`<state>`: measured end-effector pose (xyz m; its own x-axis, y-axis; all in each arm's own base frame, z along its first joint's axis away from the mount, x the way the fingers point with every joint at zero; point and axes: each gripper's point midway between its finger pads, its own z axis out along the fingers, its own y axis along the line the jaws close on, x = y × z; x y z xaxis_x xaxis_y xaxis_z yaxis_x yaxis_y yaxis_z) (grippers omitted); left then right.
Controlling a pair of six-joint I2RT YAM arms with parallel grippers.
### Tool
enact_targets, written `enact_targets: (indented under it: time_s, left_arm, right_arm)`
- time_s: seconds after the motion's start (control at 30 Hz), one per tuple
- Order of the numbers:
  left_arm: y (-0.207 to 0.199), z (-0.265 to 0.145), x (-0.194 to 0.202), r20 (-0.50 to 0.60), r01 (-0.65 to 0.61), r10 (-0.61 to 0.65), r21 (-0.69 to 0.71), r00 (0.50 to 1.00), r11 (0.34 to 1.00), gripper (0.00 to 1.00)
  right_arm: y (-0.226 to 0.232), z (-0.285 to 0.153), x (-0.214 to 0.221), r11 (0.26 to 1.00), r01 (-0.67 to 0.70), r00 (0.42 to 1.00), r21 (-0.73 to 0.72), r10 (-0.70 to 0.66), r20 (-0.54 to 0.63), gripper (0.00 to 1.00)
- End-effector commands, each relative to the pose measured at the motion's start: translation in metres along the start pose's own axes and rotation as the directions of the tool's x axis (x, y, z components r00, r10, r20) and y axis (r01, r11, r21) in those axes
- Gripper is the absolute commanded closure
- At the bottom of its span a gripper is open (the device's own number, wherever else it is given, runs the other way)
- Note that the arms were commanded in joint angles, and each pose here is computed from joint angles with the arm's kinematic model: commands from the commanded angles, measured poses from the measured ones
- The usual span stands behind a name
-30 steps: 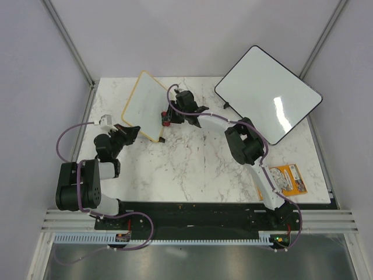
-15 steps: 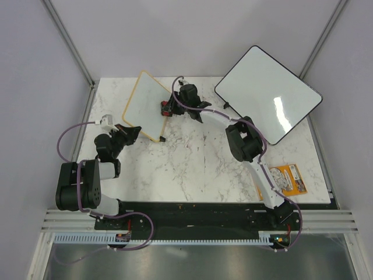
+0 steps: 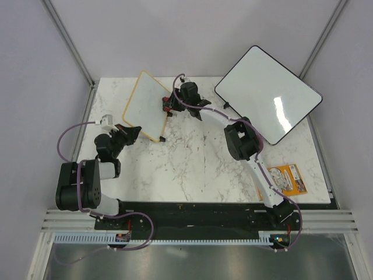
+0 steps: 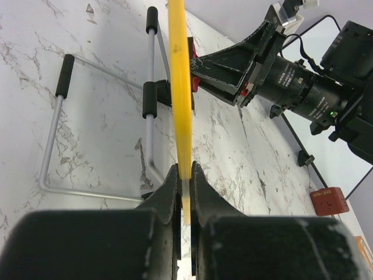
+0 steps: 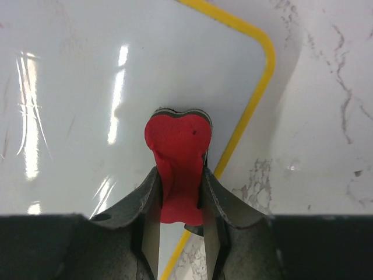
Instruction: Erase the whiteboard
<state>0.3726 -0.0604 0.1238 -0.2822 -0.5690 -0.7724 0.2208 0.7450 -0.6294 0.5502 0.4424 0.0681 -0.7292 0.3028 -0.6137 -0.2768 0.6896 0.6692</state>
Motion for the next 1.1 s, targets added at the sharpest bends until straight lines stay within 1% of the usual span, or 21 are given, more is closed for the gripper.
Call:
enact_targets:
  time_s: [0.0, 0.13, 0.33, 0.4, 0.6, 0.9, 0.97, 1.0, 1.03, 1.07]
  left_arm:
    - [-0.016, -0.002, 0.008, -0.039, -0.054, 0.057, 0.076, 0.998, 0.996, 0.98]
    - [-0.017, -0.001, 0.009, -0.041, -0.056, 0.060, 0.079, 0.997, 0.995, 0.98]
    - [-0.016, -0.001, 0.009, -0.042, -0.055, 0.059, 0.078, 0.997, 0.995, 0.98]
    - [-0.017, -0.001, 0.009, -0.041, -0.058, 0.061, 0.079, 0.997, 0.995, 0.98]
    - [-0.016, -0.002, 0.009, -0.041, -0.062, 0.065, 0.073, 0.997, 0.995, 0.98]
    - [-0.024, -0.015, 0.008, -0.040, -0.076, 0.079, 0.073, 0.996, 0.994, 0.98]
    - [-0.033, -0.020, -0.001, -0.013, -0.103, 0.105, 0.086, 0.994, 0.991, 0.98]
    - [-0.031, -0.022, 0.001, -0.022, -0.103, 0.104, 0.071, 0.994, 0.992, 0.98]
    - [-0.037, -0.025, -0.005, 0.003, -0.120, 0.120, 0.081, 0.993, 0.990, 0.98]
    - [-0.036, -0.029, -0.001, -0.001, -0.115, 0.115, 0.073, 0.993, 0.991, 0.98]
  right_arm:
    - [0.054, -0.004, 0.029, 0.988, 0.117, 0.992, -0.095, -0.122, -0.040, 1.00]
    - [0.077, -0.003, 0.047, 0.982, 0.128, 0.989, -0.136, -0.137, -0.058, 1.00]
    - [0.104, -0.004, 0.083, 0.964, 0.120, 0.979, -0.239, -0.155, -0.136, 1.00]
    - [0.120, -0.007, 0.083, 0.944, 0.119, 0.980, -0.308, -0.162, -0.118, 1.00]
    - [0.161, -0.025, 0.087, 0.885, 0.137, 0.975, -0.445, -0.199, -0.096, 1.00]
    - [0.151, -0.028, 0.068, 0.906, 0.124, 0.985, -0.405, -0.161, -0.059, 1.00]
    - [0.149, -0.031, 0.067, 0.908, 0.134, 0.985, -0.398, -0.168, -0.051, 1.00]
    - [0.147, -0.032, 0.065, 0.910, 0.138, 0.984, -0.392, -0.170, -0.048, 1.00]
    - [0.146, -0.032, 0.064, 0.911, 0.139, 0.984, -0.389, -0.170, -0.045, 1.00]
    - [0.144, -0.033, 0.066, 0.912, 0.140, 0.984, -0.386, -0.170, -0.046, 1.00]
